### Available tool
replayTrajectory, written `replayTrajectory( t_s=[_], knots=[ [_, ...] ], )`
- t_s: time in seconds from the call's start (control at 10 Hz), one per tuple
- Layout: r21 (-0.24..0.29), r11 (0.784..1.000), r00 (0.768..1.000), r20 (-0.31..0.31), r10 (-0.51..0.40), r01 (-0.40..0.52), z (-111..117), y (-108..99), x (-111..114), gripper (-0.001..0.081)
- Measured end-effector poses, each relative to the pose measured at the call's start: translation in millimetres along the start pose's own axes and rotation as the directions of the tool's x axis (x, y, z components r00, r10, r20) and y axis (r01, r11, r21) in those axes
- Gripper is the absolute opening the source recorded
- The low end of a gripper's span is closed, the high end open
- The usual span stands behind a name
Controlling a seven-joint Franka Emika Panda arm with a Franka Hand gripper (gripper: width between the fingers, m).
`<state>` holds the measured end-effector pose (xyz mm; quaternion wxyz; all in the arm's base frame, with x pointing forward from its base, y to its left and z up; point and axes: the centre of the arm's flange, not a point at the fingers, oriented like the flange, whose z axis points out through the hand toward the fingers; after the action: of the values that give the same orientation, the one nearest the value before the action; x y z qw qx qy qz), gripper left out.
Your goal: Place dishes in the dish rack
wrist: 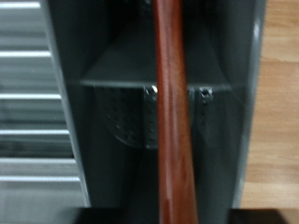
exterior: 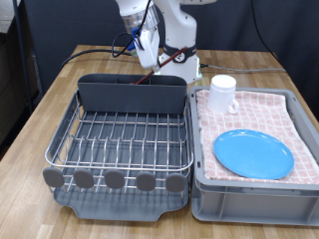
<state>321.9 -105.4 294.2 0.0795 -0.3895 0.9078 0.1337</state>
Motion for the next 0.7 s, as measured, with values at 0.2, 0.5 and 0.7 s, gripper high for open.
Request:
replayTrajectory(
  t_s=[0.2, 0.5, 0.7],
  knots=[
    [0.029, 1.0, 1.0, -0.019, -0.002, 0.003, 3, -4, -1, 0.0346],
    [0.126, 0.992, 0.986, -0.165, 0.018, 0.003, -3, -3, -12, 0.0712],
    [0.221, 0.975, 0.963, -0.263, 0.053, 0.006, -13, 2, -29, 0.078]
  ],
)
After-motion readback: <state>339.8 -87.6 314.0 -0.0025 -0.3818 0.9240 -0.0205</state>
